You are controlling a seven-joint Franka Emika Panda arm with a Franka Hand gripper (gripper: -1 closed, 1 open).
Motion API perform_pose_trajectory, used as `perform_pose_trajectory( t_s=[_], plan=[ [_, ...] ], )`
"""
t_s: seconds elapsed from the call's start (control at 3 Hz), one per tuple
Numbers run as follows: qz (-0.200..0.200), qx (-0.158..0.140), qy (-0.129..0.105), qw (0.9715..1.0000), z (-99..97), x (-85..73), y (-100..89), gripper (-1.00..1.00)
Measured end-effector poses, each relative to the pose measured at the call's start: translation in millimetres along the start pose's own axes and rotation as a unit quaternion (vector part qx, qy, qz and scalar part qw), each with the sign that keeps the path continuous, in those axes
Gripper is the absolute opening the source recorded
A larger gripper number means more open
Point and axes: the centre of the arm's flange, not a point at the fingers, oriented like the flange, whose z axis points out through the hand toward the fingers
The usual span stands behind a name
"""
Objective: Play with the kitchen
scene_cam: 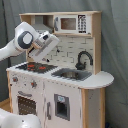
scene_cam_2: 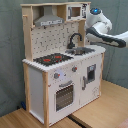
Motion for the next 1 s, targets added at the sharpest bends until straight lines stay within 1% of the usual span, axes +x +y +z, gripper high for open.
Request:
perform_pose_trajectory(
  t_s=[0.33, 0.67, 1.0],
  plan=[
    [0.039, 0.046, -0.026, 0.9978, 21.1, 12.7, 1.4, 1.0],
    [0.071, 0.086, -0.052, 0.9924, 38.4, 21.5, -2.0, 1.0],
    [0.098, 0.118, -0.097, 0.9834, 70.6, 24.5, -3.2, 1.0]
  ],
)
